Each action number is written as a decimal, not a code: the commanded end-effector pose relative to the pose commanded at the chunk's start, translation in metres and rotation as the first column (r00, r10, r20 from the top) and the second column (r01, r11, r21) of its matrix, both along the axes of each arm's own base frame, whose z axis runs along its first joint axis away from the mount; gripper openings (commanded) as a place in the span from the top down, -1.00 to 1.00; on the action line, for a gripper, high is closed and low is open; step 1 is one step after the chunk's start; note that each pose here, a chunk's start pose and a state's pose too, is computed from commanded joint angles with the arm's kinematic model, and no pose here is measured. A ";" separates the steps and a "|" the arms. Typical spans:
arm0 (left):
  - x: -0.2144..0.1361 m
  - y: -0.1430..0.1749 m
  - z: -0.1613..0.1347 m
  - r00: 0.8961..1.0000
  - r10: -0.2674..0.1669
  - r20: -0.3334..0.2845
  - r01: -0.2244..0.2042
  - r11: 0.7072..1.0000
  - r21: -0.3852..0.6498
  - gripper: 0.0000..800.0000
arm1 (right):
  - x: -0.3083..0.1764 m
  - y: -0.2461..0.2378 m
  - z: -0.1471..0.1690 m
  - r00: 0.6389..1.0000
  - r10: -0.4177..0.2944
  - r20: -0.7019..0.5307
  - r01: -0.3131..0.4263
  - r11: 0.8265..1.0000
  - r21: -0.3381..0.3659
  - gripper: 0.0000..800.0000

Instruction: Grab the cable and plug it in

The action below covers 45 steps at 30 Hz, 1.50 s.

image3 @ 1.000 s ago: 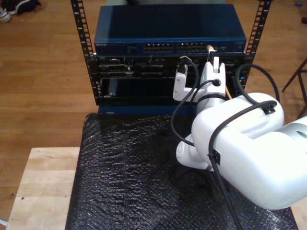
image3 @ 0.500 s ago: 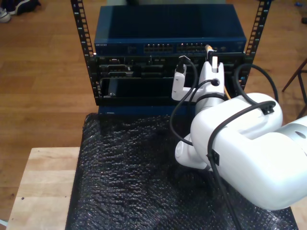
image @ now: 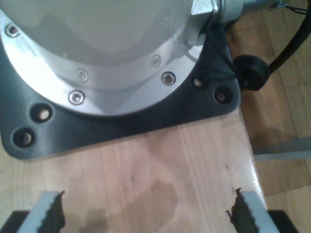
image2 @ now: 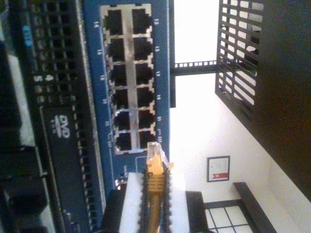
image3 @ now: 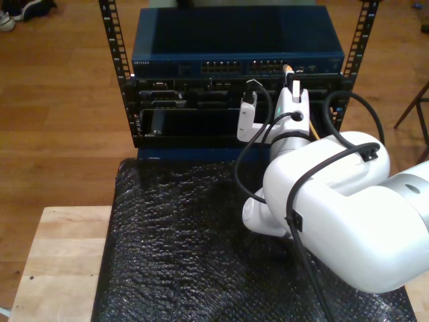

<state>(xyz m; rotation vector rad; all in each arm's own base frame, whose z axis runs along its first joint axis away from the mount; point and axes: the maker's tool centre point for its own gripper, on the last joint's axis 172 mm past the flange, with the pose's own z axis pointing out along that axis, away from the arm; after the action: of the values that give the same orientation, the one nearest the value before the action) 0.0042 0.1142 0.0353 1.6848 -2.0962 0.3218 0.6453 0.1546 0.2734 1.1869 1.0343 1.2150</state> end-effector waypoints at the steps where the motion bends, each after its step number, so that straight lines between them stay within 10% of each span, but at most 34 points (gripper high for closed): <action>1: 0.000 0.001 0.000 1.000 0.000 0.000 0.000 1.000 0.001 -1.00 | 0.000 0.000 0.000 1.000 0.000 0.000 0.000 1.000 0.000 1.00; 45: 0.000 0.001 0.000 1.000 0.000 0.000 0.000 1.000 0.001 -1.00 | 0.009 0.000 -0.002 1.000 -0.004 0.008 0.004 1.000 0.004 1.00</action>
<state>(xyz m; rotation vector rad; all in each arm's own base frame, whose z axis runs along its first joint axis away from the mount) 0.0044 0.1149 0.0356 1.6857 -2.0972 0.3206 0.6538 0.1547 0.2712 1.1861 1.0234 1.2187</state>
